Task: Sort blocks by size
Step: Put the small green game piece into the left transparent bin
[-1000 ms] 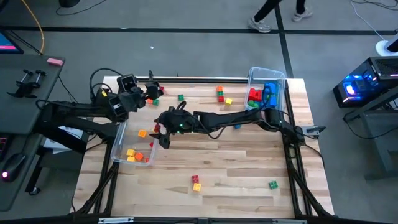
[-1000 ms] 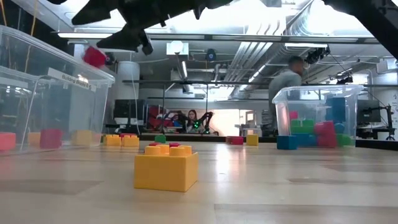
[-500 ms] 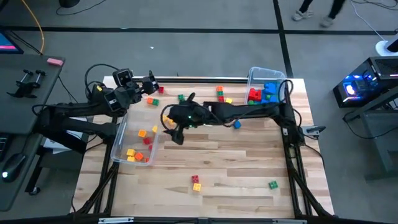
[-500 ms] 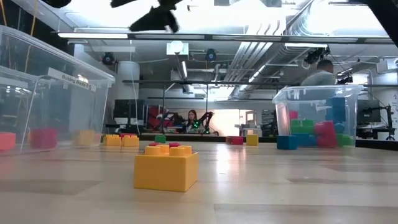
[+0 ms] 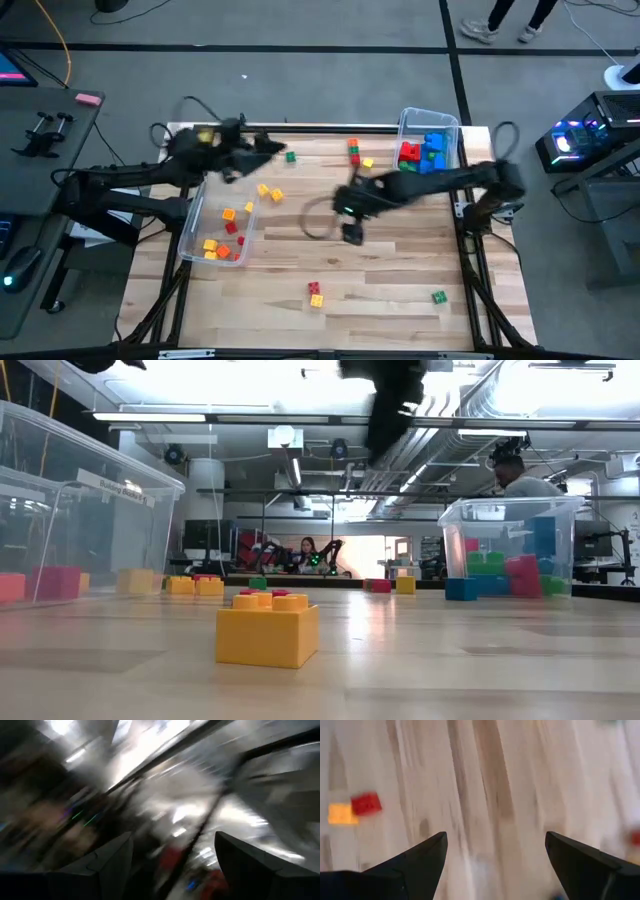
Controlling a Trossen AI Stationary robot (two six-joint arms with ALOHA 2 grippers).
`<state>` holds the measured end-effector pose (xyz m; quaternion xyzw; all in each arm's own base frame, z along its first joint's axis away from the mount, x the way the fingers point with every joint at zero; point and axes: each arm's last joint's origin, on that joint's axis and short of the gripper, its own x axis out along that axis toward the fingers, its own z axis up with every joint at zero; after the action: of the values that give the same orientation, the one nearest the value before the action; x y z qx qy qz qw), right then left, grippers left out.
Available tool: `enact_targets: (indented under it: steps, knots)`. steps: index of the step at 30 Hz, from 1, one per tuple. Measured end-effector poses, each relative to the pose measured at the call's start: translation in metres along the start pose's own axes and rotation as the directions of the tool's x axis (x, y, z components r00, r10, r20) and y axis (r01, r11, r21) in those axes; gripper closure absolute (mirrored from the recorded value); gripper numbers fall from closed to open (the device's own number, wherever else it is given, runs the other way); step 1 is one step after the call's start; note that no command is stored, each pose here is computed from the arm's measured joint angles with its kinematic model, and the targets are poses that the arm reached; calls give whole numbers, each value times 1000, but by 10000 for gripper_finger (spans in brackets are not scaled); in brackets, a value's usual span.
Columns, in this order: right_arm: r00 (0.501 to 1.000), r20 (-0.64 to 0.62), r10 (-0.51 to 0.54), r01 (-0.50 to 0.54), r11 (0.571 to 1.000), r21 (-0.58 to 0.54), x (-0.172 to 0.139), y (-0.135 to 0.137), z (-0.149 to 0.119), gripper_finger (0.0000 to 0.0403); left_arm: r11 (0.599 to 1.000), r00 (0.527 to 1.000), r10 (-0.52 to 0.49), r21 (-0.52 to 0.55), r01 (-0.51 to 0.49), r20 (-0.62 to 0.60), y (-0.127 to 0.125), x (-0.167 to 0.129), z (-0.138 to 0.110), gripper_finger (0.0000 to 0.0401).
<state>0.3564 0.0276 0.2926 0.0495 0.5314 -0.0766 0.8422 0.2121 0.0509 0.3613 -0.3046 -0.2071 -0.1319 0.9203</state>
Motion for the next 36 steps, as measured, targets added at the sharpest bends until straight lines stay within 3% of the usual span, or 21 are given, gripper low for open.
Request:
enact_targets:
  steps: [2, 3, 5, 6, 9, 13, 15, 18, 22, 29, 36]
  knots:
    - [1000, 27, -5, 2, 994, 109, -3, 2, -31, 71, 971, 967, 224, -59, -232, -125, 16, 1, -8, 135]
    - [999, 48, 0, -9, 985, 175, -5, 4, -45, 71, 928, 913, 349, -57, -368, -212, 26, 2, -9, 135]
    - [991, 130, 16, -55, 951, 305, -9, 9, -68, 71, 814, 732, 554, 73, -577, -397, 45, 2, -6, 135]
    - [985, 173, 17, -80, 928, 364, -10, 11, -78, 71, 764, 635, 616, 159, -625, -467, 55, 5, -2, 135]
    - [950, 313, 3, -162, 861, 482, -15, 18, -98, 71, 630, 340, 723, 373, -681, -601, 92, 13, 14, 135]
    - [913, 407, -19, -224, 810, 542, -18, 25, -108, 71, 474, -79, 706, 553, -685, -704, 159, 9, 12, 135]
    - [909, 417, -21, -233, 803, 548, -18, 28, -109, 71, 442, -218, 659, 606, -661, -720, 189, 4, 1, 135]
    - [901, 433, -24, -242, 801, 548, -16, 34, -107, 71, 457, -300, 608, 633, -624, -735, 224, 0, -18, 135]
    - [881, 472, -19, -275, 791, 546, -16, 37, -103, 71, 435, -375, 643, 721, -539, -668, 254, -1, -35, 135]
    - [862, 505, -48, -299, 757, 581, -17, 36, -99, 71, 560, -388, 646, 753, -344, -658, 270, -1, -50, 135]
    - [846, 526, -82, -311, 726, 613, -18, 35, -98, 71, 585, -425, 621, 751, -307, -658, 289, -13, -58, 135]
